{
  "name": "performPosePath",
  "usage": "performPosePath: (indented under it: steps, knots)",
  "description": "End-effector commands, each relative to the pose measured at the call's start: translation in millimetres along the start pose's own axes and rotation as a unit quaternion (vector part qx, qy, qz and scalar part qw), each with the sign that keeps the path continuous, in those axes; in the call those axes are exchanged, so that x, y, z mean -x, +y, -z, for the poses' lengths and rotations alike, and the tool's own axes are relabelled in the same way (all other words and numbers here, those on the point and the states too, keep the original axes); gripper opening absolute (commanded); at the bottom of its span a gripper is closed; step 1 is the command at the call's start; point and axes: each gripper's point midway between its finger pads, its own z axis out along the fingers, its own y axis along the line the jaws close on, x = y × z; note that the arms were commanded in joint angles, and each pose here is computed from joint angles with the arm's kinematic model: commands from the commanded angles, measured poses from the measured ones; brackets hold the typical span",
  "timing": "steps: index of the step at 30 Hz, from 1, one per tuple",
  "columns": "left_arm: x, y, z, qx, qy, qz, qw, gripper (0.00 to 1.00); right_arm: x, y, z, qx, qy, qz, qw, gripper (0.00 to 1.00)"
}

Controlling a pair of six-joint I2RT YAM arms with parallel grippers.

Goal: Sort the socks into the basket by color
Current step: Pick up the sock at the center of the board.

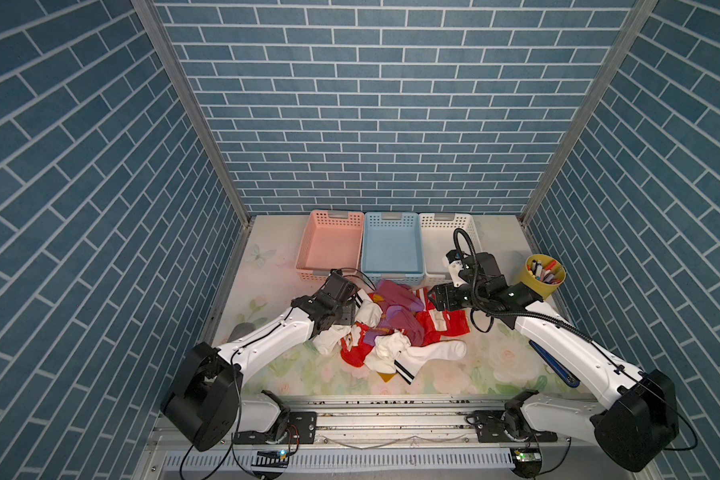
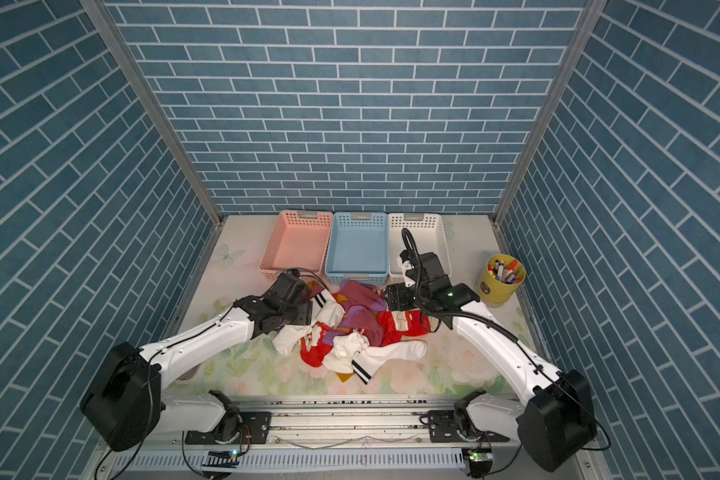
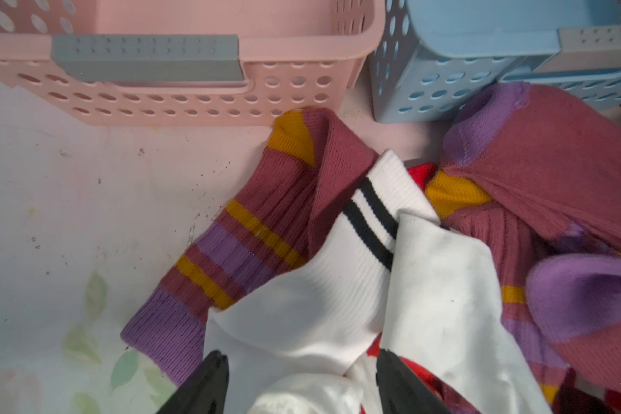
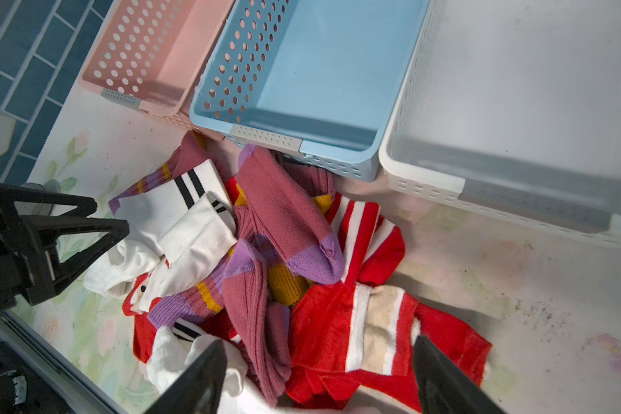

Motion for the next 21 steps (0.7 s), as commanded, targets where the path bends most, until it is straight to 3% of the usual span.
performPosePath:
  steps: [1,11,18,21]
  knots:
    - [5.2,-4.8,-10.5,0.001,-0.010,-0.012,1.000,0.71,-3.3,-3.1,-0.3,-0.011,-0.001,-0.017,1.000,0.80]
    - [9.0,-15.7,-41.6,0.004,0.001,-0.039,0.999,0.59,-4.3,-6.8,5.4,-0.023,-0.002,-0.015,1.000,0.77]
    - [4.2,-24.2,-51.6,-0.011,0.021,-0.052,0.998,0.27,-4.3,-6.3,9.0,-0.021,-0.007,-0.014,1.000,0.74]
    - [4.4,-24.5,-49.9,-0.013,0.020,-0.055,0.998,0.19,-4.3,-10.3,9.6,-0.032,-0.010,-0.015,0.999,0.73]
